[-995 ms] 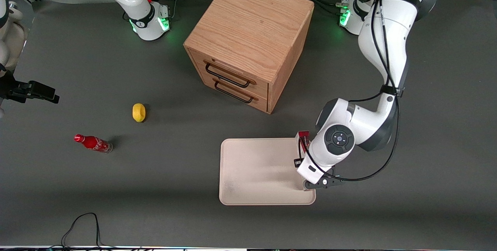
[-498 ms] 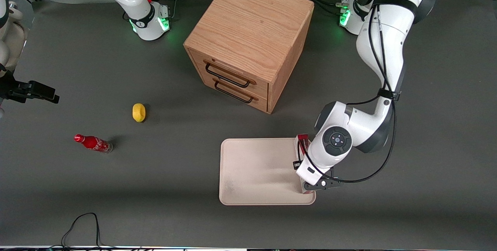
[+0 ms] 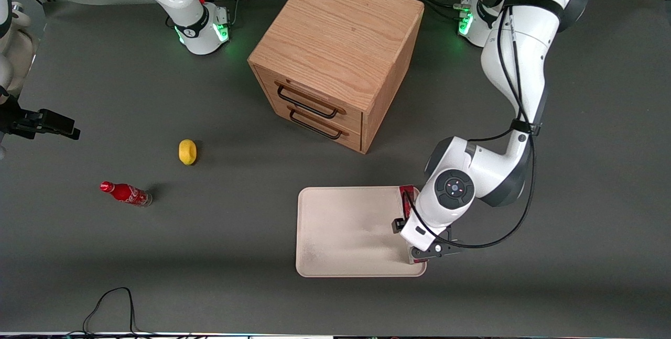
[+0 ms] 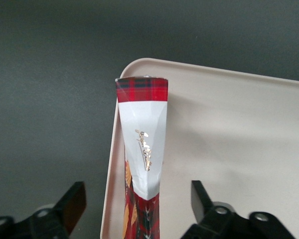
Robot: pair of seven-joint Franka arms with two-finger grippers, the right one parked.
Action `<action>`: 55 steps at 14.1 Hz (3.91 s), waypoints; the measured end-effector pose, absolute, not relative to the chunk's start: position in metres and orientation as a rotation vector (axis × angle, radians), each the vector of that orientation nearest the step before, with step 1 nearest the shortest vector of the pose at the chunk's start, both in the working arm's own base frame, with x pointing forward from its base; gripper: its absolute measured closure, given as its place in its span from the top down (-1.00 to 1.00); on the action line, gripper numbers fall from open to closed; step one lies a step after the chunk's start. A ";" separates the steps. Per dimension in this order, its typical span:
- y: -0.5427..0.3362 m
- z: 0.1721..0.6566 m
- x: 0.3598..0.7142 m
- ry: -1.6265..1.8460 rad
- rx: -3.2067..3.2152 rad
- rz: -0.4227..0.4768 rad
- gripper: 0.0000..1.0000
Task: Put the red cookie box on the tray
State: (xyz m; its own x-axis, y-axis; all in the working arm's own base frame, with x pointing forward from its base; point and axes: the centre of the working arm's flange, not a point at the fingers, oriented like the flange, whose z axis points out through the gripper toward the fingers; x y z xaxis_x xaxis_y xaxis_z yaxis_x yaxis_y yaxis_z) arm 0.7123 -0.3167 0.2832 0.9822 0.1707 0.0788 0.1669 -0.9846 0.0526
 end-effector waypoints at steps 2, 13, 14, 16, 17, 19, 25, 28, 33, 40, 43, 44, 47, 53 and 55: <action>-0.316 0.305 0.711 0.291 3.086 0.123 1.00; -0.281 0.570 0.631 0.350 3.135 0.114 1.00; -0.272 0.580 0.626 0.340 3.145 0.105 1.00; -0.244 0.585 0.626 0.318 3.164 0.074 1.00; -0.225 0.585 0.627 0.308 3.168 0.053 1.00; -0.178 0.584 0.626 0.288 3.174 0.006 1.00; -0.069 0.592 0.601 0.235 3.174 -0.026 1.00; -0.041 0.588 0.593 0.191 3.176 -0.015 1.00; -0.010 0.585 0.575 0.137 3.178 0.037 1.00; -0.018 0.599 0.560 0.115 3.168 0.076 1.00; -0.025 0.599 0.558 0.100 3.159 0.048 1.00; -0.028 0.599 0.559 0.092 3.159 0.044 1.00; -0.030 0.597 0.559 0.085 3.160 0.027 1.00; -0.027 0.593 0.559 0.038 3.162 0.007 1.00; -0.026 0.593 0.559 0.036 3.162 0.003 1.00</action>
